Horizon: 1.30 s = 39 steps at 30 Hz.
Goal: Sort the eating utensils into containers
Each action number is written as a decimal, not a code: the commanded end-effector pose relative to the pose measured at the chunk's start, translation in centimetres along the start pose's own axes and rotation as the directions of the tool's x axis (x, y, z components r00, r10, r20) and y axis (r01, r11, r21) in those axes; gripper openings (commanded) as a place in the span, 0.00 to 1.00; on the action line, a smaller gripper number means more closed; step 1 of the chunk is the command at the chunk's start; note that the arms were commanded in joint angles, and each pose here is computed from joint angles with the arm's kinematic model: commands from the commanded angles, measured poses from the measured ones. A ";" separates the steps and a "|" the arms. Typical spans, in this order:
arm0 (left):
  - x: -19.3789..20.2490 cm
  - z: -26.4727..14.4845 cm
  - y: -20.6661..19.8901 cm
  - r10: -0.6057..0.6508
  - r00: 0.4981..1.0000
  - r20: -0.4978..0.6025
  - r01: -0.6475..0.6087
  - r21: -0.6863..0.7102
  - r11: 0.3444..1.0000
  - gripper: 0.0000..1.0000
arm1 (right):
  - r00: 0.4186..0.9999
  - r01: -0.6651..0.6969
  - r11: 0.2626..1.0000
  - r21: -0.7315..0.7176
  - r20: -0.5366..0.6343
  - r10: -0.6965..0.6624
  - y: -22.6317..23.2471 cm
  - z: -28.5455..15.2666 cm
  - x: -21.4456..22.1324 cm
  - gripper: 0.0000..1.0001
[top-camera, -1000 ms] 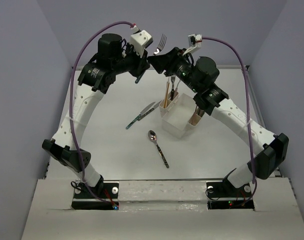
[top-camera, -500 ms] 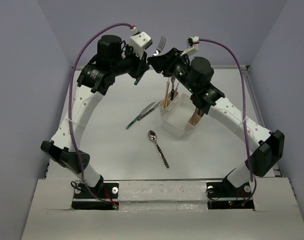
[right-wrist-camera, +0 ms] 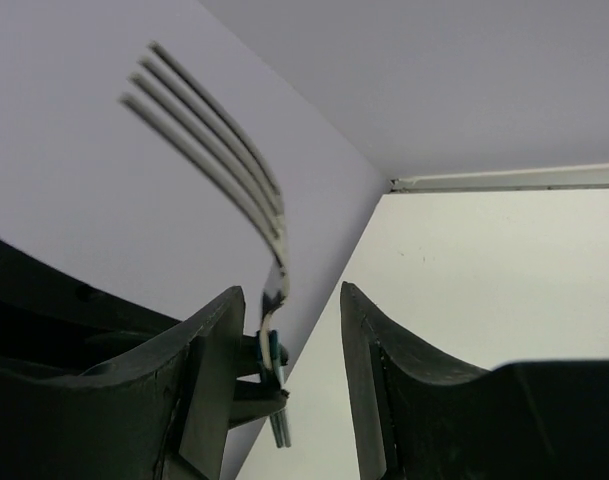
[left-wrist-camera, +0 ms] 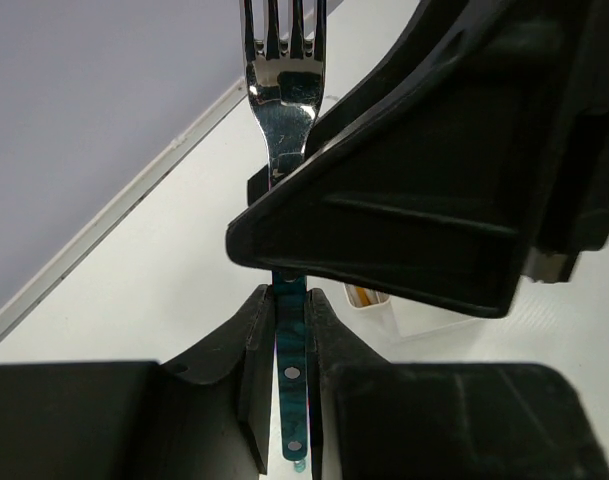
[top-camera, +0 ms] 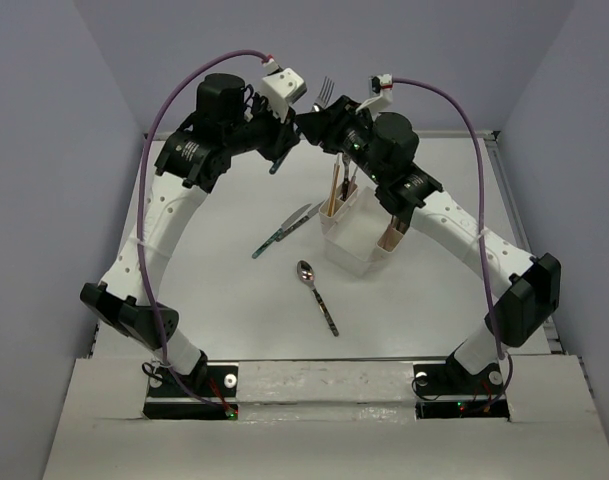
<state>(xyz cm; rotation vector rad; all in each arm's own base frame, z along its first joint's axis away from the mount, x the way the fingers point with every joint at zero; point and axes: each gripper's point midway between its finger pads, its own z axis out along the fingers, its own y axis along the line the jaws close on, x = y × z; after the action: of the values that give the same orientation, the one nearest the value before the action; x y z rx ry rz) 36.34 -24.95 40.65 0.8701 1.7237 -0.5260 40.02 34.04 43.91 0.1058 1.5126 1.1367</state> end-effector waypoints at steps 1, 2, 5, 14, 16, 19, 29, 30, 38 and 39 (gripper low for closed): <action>-3.2 -1.6 -0.9 0.039 0.994 0.106 -0.041 0.016 0.999 0.00 | 1.000 -0.013 1.000 -0.021 0.011 0.014 0.5 0.9 -0.2 0.49; -3.2 -1.5 -1.0 0.039 0.994 0.104 -0.041 0.018 0.999 0.00 | 1.000 -0.010 1.000 -0.021 0.011 0.011 0.5 1.1 -0.2 0.45; -2.7 -1.1 -1.2 0.032 0.995 0.094 -0.035 0.032 0.999 0.00 | 1.000 0.023 0.999 -0.046 0.010 -0.023 0.8 1.5 -0.1 0.36; 1.5 0.6 -1.7 0.021 1.000 0.002 -0.021 0.076 0.997 0.88 | 0.957 0.273 0.962 0.020 0.097 -0.273 -1.3 -0.7 -2.2 0.00; 2.9 0.9 -1.0 0.016 0.999 -0.028 -0.014 0.042 0.999 0.99 | 0.941 0.310 0.945 0.104 0.108 -0.320 -3.8 -1.7 -3.5 0.00; 5.1 1.2 0.6 -0.009 0.997 -0.071 0.008 -0.023 1.000 0.99 | 0.926 0.323 0.915 0.241 0.122 -0.358 -8.1 -3.8 -5.9 0.00; 16.7 1.4 7.6 -0.178 0.958 -0.224 0.125 -0.230 0.965 0.99 | 0.895 0.378 0.842 0.385 0.080 -0.439 -14.1 -3.7 -7.1 0.00; 17.6 1.4 8.0 -0.169 0.955 -0.243 0.107 -0.249 0.963 0.99 | 0.895 0.379 0.837 0.394 0.073 -0.440 -14.5 -3.5 -6.9 0.00; 27.0 2.2 6.4 -0.181 0.882 -0.436 0.099 -0.204 0.974 0.76 | 0.900 0.384 0.807 0.448 0.014 -0.436 -17.9 -2.0 -4.8 0.00; 27.7 2.2 6.3 -0.180 0.875 -0.449 0.097 -0.202 0.975 0.72 | 0.898 0.389 0.803 0.451 0.006 -0.439 -18.2 -2.1 -4.5 0.00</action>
<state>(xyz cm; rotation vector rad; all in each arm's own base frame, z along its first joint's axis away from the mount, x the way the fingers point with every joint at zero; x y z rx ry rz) 38.16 -14.63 15.39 0.7431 2.2699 -0.2950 48.51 21.28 31.03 0.1028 1.6667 0.4307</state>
